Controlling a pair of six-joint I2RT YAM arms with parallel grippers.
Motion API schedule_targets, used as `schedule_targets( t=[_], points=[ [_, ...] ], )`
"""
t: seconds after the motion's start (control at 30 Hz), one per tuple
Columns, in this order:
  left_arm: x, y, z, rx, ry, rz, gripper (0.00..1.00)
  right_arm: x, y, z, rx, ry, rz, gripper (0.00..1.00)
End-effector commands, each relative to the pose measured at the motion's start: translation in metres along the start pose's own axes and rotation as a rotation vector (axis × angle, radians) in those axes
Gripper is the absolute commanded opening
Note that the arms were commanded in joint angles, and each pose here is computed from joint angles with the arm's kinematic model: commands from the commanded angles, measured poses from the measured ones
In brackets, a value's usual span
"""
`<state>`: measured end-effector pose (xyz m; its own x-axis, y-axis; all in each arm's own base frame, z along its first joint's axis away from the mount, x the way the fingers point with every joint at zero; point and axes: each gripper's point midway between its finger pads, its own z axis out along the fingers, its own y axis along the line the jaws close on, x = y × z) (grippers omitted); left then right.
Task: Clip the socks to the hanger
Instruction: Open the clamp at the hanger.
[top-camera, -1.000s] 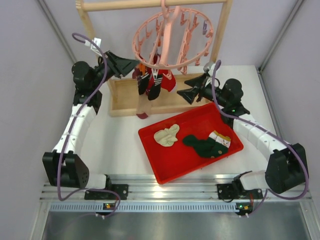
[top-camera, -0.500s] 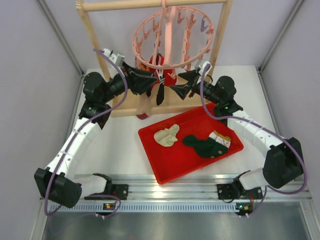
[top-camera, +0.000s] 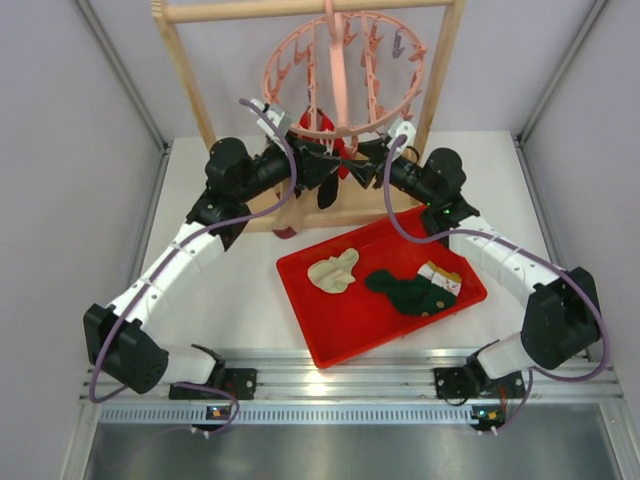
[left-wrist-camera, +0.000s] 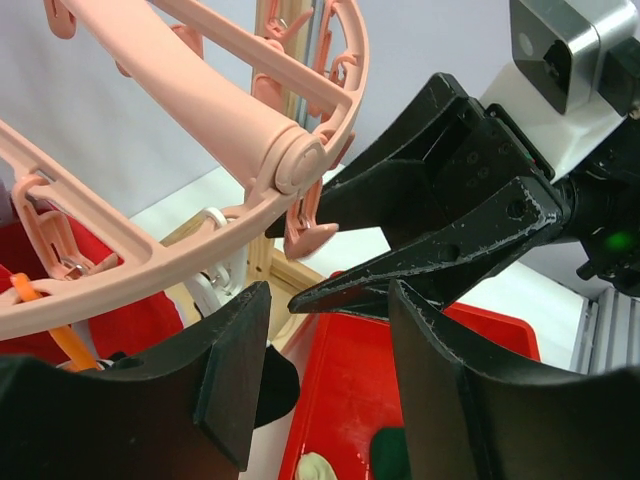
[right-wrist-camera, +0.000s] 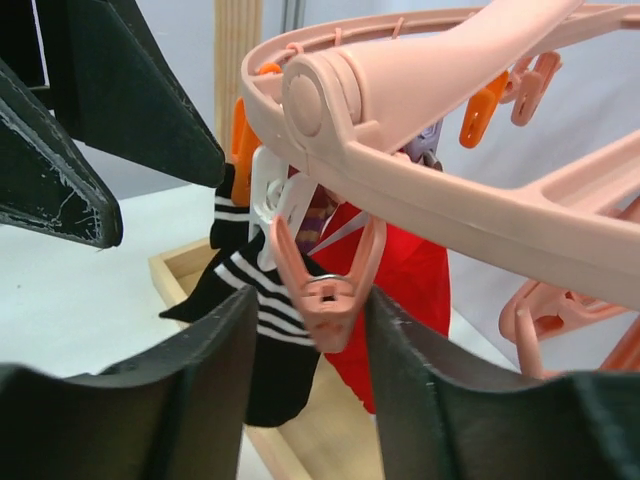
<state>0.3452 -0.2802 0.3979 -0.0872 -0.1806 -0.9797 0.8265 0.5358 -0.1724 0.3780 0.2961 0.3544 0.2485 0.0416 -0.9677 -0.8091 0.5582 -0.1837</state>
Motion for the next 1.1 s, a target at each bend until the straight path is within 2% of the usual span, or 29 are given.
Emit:
schedule_targets(
  t=[0.0, 0.13, 0.2, 0.37, 0.5, 0.63, 0.8, 0.93, 1.0, 1.07],
  points=[
    [-0.03, -0.003, 0.004, -0.005, -0.073, 0.059, 0.56, -0.04, 0.001, 0.009, -0.003, -0.111, -0.076, 0.44],
    [-0.033, -0.004, 0.006, -0.009, -0.085, 0.009, 0.56, -0.041, -0.003, 0.011, 0.033, -0.113, -0.093, 0.29],
    [-0.035, -0.003, 0.005, -0.024, -0.091, -0.012, 0.57, -0.044, -0.003, 0.01, 0.052, -0.114, -0.12, 0.19],
    [-0.044, 0.002, -0.003, -0.106, -0.112, -0.148, 0.62, -0.046, 0.003, 0.007, 0.107, -0.104, -0.178, 0.0],
    [-0.04, -0.004, -0.008, -0.122, -0.093, -0.238, 0.63, -0.042, 0.008, 0.004, 0.182, -0.069, -0.257, 0.0],
    [-0.033, 0.004, -0.015, -0.218, -0.091, -0.361, 0.62, -0.04, 0.014, 0.0, 0.309, -0.027, -0.314, 0.0],
    [-0.028, 0.001, -0.014, -0.243, -0.094, -0.39, 0.61, -0.035, 0.021, -0.001, 0.321, -0.004, -0.321, 0.0],
    [-0.027, 0.008, -0.009, -0.278, -0.087, -0.392, 0.54, -0.036, 0.023, 0.001, 0.318, -0.001, -0.31, 0.0],
    [-0.025, 0.012, -0.005, -0.297, -0.067, -0.394, 0.47, -0.041, 0.021, 0.001, 0.328, -0.008, -0.306, 0.0],
    [-0.017, 0.016, -0.005, -0.322, -0.039, -0.414, 0.43, -0.042, 0.019, 0.001, 0.334, -0.008, -0.306, 0.0]
  ],
)
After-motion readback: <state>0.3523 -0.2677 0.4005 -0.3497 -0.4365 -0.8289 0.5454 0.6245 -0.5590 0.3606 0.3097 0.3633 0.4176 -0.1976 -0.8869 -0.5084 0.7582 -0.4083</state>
